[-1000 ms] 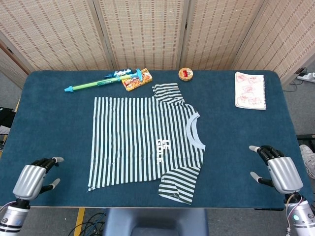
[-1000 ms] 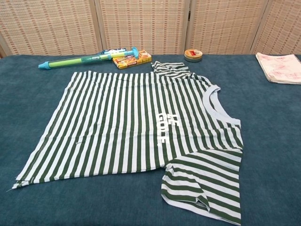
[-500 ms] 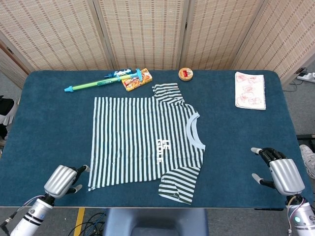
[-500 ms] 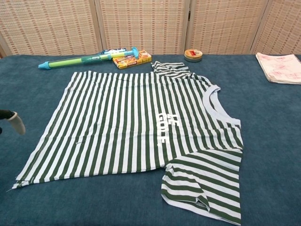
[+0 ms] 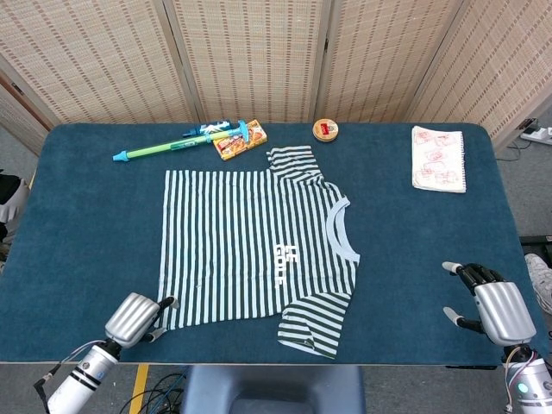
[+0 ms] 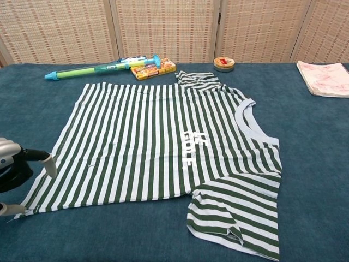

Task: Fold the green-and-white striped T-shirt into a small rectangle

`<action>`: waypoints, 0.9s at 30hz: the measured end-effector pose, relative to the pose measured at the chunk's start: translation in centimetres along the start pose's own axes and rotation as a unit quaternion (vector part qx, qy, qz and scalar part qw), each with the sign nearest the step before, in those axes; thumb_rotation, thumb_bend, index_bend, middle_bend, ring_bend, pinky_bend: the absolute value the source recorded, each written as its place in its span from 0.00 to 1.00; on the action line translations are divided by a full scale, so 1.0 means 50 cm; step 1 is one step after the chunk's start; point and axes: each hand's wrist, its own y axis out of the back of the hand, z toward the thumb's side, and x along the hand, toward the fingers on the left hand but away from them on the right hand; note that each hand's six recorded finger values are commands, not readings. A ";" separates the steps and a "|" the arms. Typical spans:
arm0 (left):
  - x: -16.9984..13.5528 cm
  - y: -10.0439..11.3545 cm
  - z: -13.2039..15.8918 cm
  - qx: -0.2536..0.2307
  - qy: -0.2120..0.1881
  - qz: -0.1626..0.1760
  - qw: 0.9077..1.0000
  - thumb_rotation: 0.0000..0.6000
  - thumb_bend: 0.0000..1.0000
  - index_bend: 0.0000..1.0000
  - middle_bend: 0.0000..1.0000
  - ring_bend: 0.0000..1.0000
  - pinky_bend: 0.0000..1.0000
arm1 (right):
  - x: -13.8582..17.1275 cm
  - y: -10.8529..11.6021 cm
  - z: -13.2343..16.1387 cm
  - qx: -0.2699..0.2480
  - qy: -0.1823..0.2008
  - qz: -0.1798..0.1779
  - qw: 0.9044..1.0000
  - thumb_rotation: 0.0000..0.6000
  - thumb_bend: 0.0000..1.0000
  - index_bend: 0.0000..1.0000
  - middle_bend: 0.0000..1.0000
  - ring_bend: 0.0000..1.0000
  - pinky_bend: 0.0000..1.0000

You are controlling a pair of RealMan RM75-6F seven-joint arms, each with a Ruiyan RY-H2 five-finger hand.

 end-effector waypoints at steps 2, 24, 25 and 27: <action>0.002 -0.005 0.001 0.003 0.000 -0.004 1.000 1.00 0.20 0.41 0.87 0.79 0.88 | 0.001 0.000 -0.001 0.000 -0.001 0.000 1.000 1.00 0.17 0.24 0.36 0.31 0.35; 0.035 -0.022 0.006 -0.001 0.011 -0.008 1.000 1.00 0.20 0.41 0.88 0.80 0.88 | 0.005 -0.007 -0.005 -0.006 -0.007 0.002 1.000 1.00 0.18 0.24 0.36 0.31 0.35; 0.037 -0.022 0.006 -0.001 0.012 -0.006 1.000 1.00 0.20 0.41 0.88 0.80 0.88 | 0.005 -0.007 -0.005 -0.006 -0.008 0.001 1.000 1.00 0.18 0.24 0.36 0.31 0.35; 0.043 -0.021 0.004 0.000 0.014 -0.003 1.000 1.00 0.20 0.41 0.88 0.80 0.88 | 0.005 -0.008 -0.006 -0.007 -0.008 0.002 1.000 1.00 0.18 0.24 0.36 0.31 0.35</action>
